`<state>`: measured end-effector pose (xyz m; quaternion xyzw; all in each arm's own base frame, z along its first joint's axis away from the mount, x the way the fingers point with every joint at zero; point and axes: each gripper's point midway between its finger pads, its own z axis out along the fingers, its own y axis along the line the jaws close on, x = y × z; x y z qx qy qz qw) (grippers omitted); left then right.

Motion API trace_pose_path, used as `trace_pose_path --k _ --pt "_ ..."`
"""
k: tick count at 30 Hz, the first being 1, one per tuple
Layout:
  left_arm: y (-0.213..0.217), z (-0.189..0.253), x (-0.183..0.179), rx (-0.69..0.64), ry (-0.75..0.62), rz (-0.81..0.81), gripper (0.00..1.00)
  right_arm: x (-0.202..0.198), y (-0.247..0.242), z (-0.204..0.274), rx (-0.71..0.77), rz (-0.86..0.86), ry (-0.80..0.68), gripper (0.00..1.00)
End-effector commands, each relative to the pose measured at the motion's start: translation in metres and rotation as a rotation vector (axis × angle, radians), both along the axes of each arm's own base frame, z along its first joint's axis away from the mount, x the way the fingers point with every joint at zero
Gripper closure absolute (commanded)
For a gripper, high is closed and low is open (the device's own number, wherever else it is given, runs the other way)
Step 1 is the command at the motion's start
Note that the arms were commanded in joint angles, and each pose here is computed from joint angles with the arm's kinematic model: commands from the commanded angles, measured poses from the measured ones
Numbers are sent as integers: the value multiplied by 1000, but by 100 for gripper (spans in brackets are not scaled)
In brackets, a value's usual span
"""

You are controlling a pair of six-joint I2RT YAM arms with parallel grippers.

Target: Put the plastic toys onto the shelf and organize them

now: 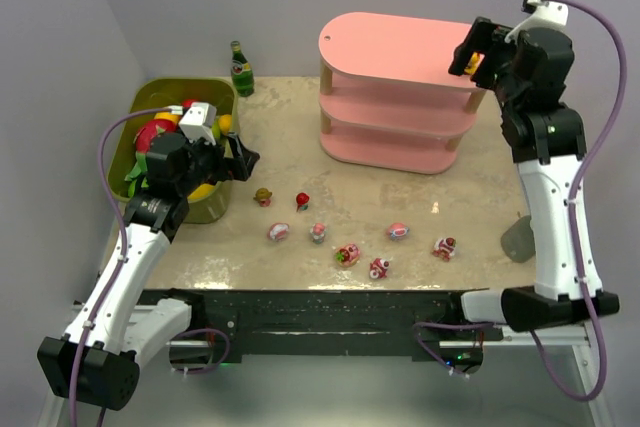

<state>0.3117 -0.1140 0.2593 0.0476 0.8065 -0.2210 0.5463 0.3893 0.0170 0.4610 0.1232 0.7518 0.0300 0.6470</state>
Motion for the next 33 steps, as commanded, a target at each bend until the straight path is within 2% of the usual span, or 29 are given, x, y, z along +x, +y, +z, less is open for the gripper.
trace_pose_path --k 1,3,6,7,9,11,13,16,20,23,28,33 --pt "-4 12 -3 -11 -59 -43 0 -26 36 26 -3 237 -157 1" --pt "-5 14 -5 -14 -76 -51 0 -46 55 39 10 340 -218 1" --pt "-6 17 -7 -18 -91 -56 0 -72 98 30 26 564 -263 1" --pt "-6 16 -7 -16 -90 -59 0 -91 128 31 32 715 -284 1" --pt "-7 17 -6 -17 -95 -64 0 -114 159 36 32 869 -356 1" --pt "-7 16 -6 -20 -92 -60 0 -143 199 20 54 1057 -349 1" --pt "-4 15 -5 -22 -86 -43 1 -152 227 -5 63 1148 -300 1" --pt "2 15 -3 -18 -85 0 1 -137 246 -57 40 1124 -167 1" --pt "5 19 -4 -20 -104 18 1 -109 265 -149 -83 1105 48 5" --pt "5 22 -4 -24 -110 20 0 -104 280 -204 -169 1205 141 10" --pt "5 17 -3 -19 -93 21 0 -88 297 -252 -186 1246 241 14" --pt "5 16 -3 -12 -86 16 0 -76 315 -300 -203 1261 314 14"
